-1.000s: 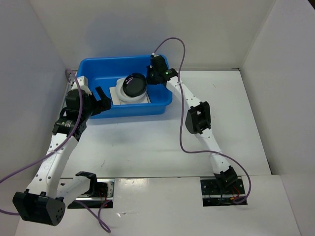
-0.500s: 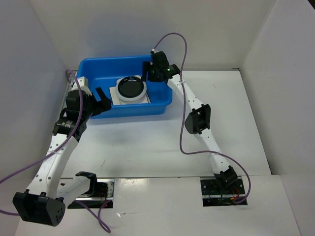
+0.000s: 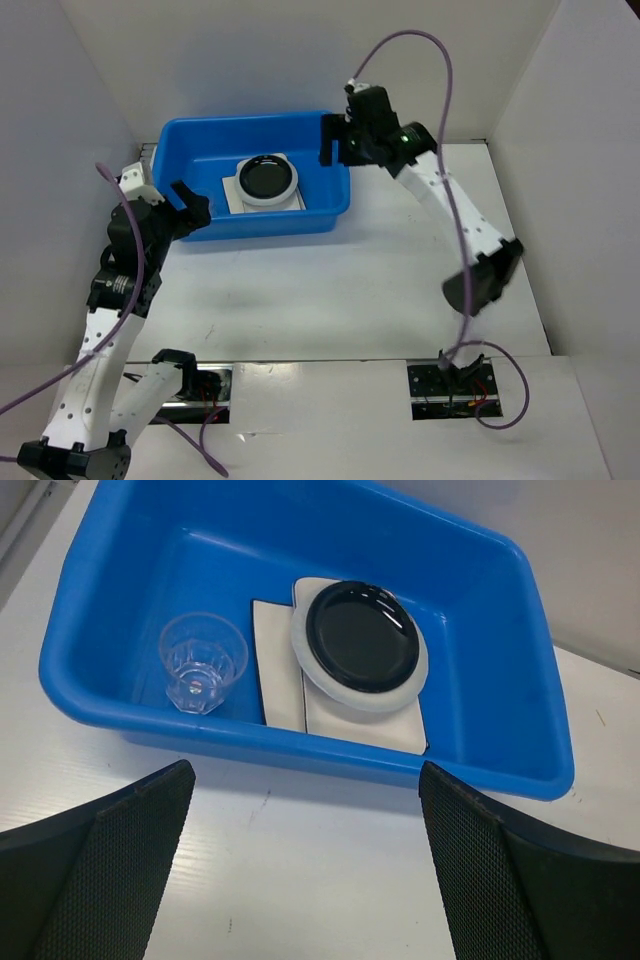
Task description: Place the mixed dishes into the plastic bin
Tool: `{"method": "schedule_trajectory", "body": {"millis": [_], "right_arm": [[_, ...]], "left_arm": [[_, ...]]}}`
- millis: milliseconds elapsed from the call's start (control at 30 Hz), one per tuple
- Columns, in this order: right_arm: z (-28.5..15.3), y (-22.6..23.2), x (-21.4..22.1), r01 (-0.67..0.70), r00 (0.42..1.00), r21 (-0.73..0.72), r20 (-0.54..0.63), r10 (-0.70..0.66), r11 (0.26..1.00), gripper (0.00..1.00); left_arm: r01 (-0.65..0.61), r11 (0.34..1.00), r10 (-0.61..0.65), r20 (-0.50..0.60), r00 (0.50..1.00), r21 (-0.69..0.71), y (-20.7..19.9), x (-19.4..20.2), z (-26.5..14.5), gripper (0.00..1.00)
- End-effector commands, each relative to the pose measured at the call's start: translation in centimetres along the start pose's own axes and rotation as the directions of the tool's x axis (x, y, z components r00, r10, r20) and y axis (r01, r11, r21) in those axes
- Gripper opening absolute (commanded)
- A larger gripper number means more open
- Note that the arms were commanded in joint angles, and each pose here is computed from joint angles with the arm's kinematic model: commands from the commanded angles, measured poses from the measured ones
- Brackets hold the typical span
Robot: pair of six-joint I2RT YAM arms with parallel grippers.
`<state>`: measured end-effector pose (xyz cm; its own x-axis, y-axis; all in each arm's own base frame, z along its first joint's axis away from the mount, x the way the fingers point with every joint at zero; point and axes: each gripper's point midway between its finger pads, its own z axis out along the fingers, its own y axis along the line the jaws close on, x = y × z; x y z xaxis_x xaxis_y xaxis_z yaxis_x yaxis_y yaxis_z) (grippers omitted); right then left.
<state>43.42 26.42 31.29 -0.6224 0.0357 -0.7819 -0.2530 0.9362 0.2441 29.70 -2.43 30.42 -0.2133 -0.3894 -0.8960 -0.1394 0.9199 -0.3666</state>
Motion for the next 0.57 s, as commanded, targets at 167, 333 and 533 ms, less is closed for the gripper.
{"method": "schedule_trajectory", "body": {"millis": [167,333,533], "right_arm": [[-11.7,-5.4,6.9,-0.143,0.977,0.023,0.161,0.138,0.989,0.94],[-16.7,-6.9,11.8,-0.324,0.896,-0.116,0.281,0.344,0.939,1.00],[-22.1,-10.7,14.6,-0.470,0.728,-0.197,0.465,0.504,0.860,1.00]], "left_arm": [[0.058,0.998,-0.058,-0.007,0.998,-0.034,1.1,1.9,0.7,1.00],[0.056,0.996,-0.057,-0.012,0.998,-0.067,2.0,2.3,0.6,1.00],[0.044,0.996,-0.050,-0.067,0.997,-0.084,2.3,3.6,0.6,1.00]]}}
